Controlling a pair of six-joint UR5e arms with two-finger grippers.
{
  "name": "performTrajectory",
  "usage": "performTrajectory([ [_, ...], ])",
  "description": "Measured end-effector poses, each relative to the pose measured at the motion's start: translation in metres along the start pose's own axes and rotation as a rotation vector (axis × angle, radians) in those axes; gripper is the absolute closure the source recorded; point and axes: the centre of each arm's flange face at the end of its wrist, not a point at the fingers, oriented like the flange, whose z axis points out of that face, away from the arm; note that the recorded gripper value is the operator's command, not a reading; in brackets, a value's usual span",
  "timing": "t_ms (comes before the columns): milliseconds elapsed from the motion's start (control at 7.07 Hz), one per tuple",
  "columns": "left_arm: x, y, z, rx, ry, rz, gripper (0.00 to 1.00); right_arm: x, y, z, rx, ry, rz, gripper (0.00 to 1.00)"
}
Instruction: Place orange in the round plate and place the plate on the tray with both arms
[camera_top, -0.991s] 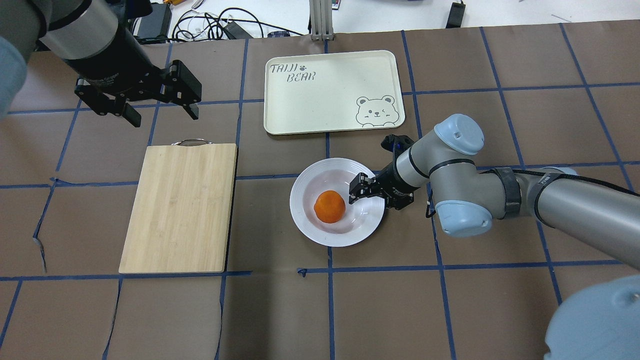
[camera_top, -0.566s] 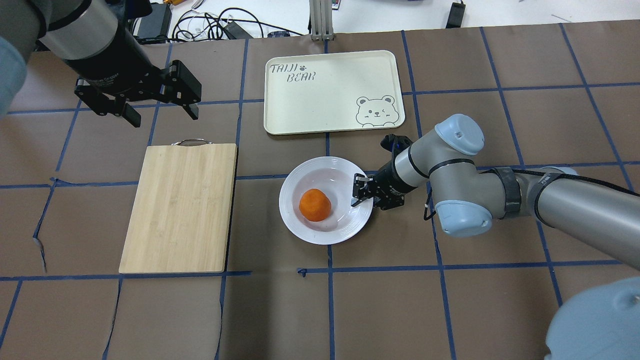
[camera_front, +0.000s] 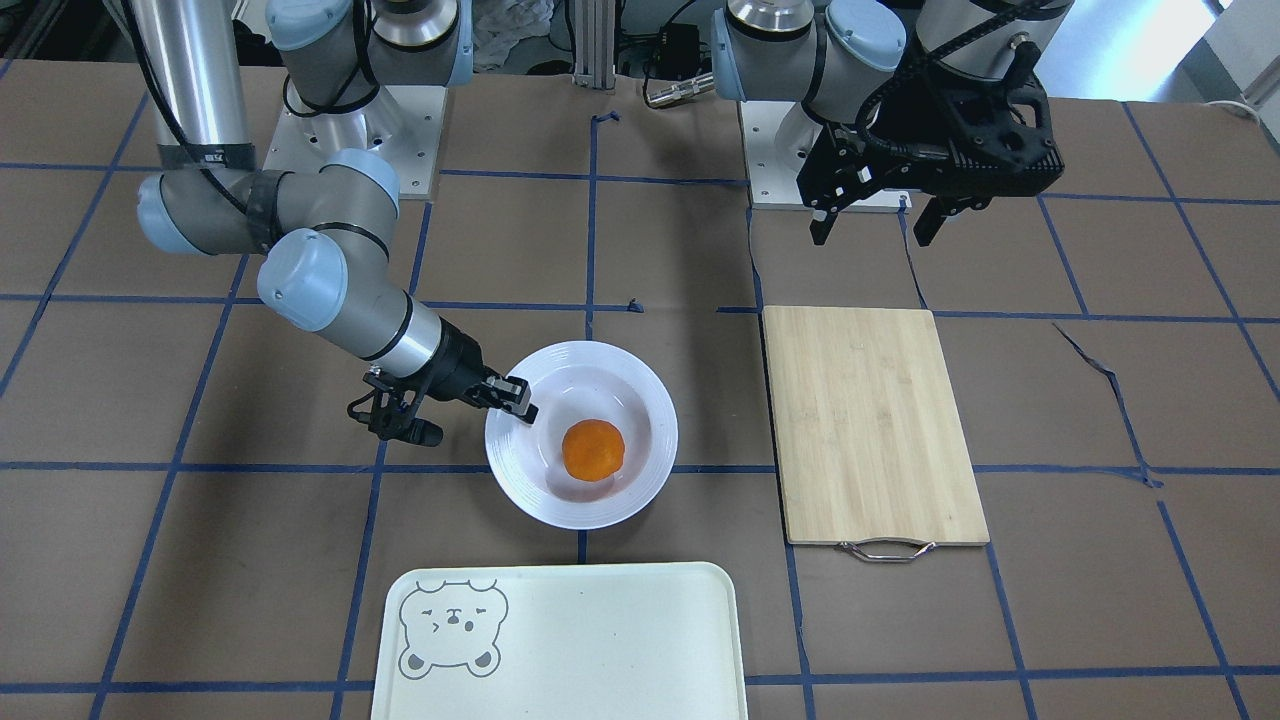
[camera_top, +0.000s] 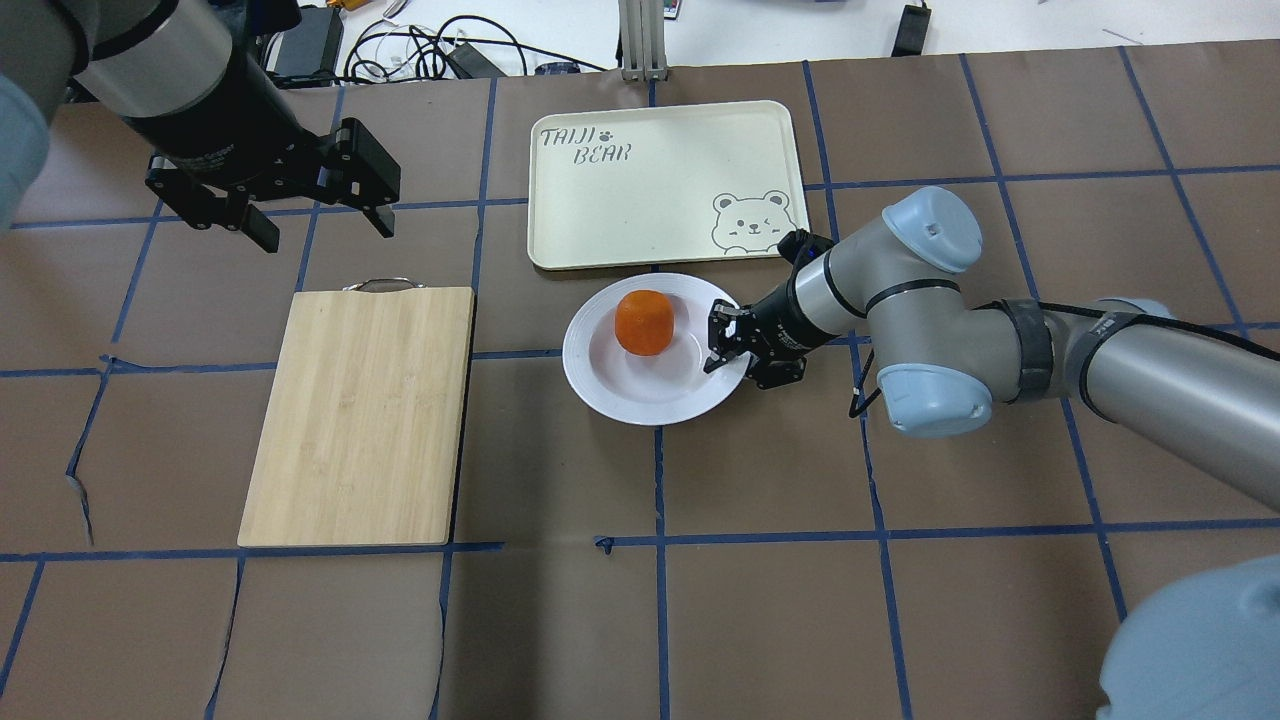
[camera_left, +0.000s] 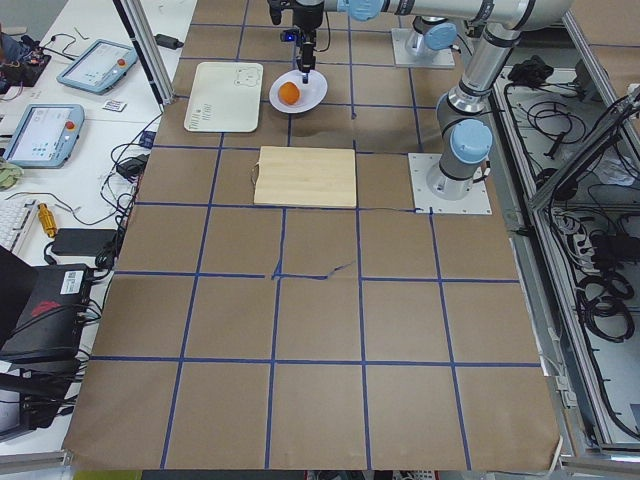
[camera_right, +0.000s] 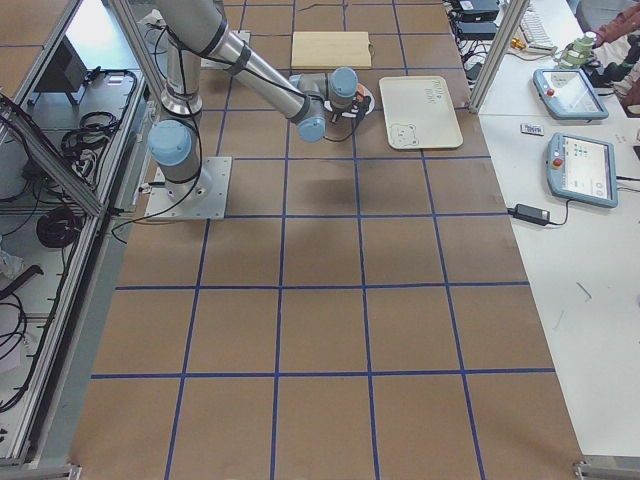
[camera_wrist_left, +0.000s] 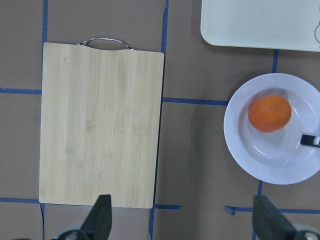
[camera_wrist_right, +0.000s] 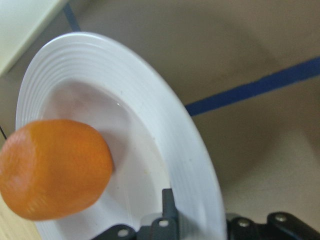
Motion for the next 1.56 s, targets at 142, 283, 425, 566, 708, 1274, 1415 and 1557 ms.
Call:
performTrajectory([
  [142, 0.0, 0.0, 0.0, -0.001, 0.0, 0.002, 0.0, -0.013, -0.021, -0.02, 0.043, -0.016, -0.011, 1.0],
  [283, 0.0, 0.0, 0.0, -0.001, 0.0, 0.004, 0.0, -0.031, -0.047, -0.04, 0.091, -0.019, -0.026, 1.0],
  [425, 0.0, 0.0, 0.0, -0.001, 0.0, 0.005, 0.0, -0.049, -0.079, -0.052, 0.135, -0.016, -0.039, 1.0],
  [566, 0.0, 0.0, 0.0, 0.0, 0.0, 0.006, 0.0, -0.064, -0.118, -0.053, 0.167, -0.019, -0.043, 1.0],
  [708, 0.0, 0.0, 0.0, 0.0, 0.0, 0.006, 0.0, -0.073, -0.158, -0.042, 0.187, -0.022, -0.039, 1.0],
  [1274, -0.001, 0.0, 0.0, 0.001, 0.0, 0.005, 0.0, -0.07, -0.247, 0.014, 0.203, 0.003, 0.041, 0.41],
  [1415, -0.001, 0.0, 0.0, 0.001, 0.0, 0.006, 0.0, -0.066, -0.246, 0.019, 0.192, 0.011, 0.067, 0.23],
  [1557, -0.001, 0.0, 0.0, 0.001, 0.0, 0.007, 0.0, -0.063, -0.245, 0.021, 0.188, 0.02, 0.081, 0.0],
])
